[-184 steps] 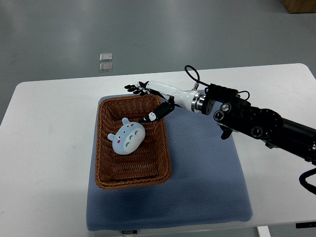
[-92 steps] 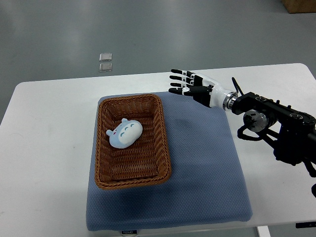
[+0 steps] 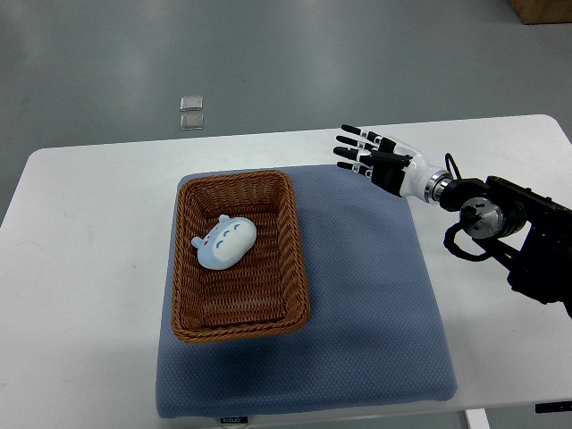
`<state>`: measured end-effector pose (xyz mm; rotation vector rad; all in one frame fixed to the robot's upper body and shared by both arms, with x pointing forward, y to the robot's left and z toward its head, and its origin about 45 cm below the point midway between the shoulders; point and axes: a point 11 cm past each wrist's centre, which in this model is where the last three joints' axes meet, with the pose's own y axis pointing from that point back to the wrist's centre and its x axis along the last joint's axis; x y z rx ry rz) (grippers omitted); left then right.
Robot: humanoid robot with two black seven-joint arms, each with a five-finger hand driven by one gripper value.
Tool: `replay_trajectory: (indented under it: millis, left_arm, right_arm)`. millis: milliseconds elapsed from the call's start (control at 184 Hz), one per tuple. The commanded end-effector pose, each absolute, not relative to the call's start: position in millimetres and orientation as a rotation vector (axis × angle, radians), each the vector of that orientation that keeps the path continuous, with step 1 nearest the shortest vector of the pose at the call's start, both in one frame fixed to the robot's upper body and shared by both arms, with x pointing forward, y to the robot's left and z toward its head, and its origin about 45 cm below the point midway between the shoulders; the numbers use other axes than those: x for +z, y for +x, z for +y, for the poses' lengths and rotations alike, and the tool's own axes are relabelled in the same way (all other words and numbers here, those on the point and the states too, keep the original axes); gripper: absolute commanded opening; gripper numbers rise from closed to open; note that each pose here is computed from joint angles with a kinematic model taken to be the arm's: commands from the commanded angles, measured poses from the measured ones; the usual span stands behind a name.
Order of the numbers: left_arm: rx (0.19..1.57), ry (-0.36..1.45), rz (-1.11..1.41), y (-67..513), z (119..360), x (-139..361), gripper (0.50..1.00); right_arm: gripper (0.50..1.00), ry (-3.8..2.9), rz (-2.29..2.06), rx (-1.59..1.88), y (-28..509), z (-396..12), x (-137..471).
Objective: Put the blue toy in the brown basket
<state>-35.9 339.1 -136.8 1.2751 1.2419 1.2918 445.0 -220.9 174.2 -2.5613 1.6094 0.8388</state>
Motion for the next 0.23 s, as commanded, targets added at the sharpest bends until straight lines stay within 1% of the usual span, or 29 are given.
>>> replay_trajectory:
  millis: [0, 229]
  left_arm:
    - [1.291, 1.276, 1.243, -36.7, 339.1, -136.8, 1.0]
    - [1.292, 1.275, 1.242, -35.8, 339.1, -136.8, 1.0]
  right_arm:
    - [0.909, -2.533, 1.607, 0.823, 447.6, -226.6, 179.6]
    - [0.911, -2.528, 1.599, 0.809, 448.9, -231.4, 183.4]
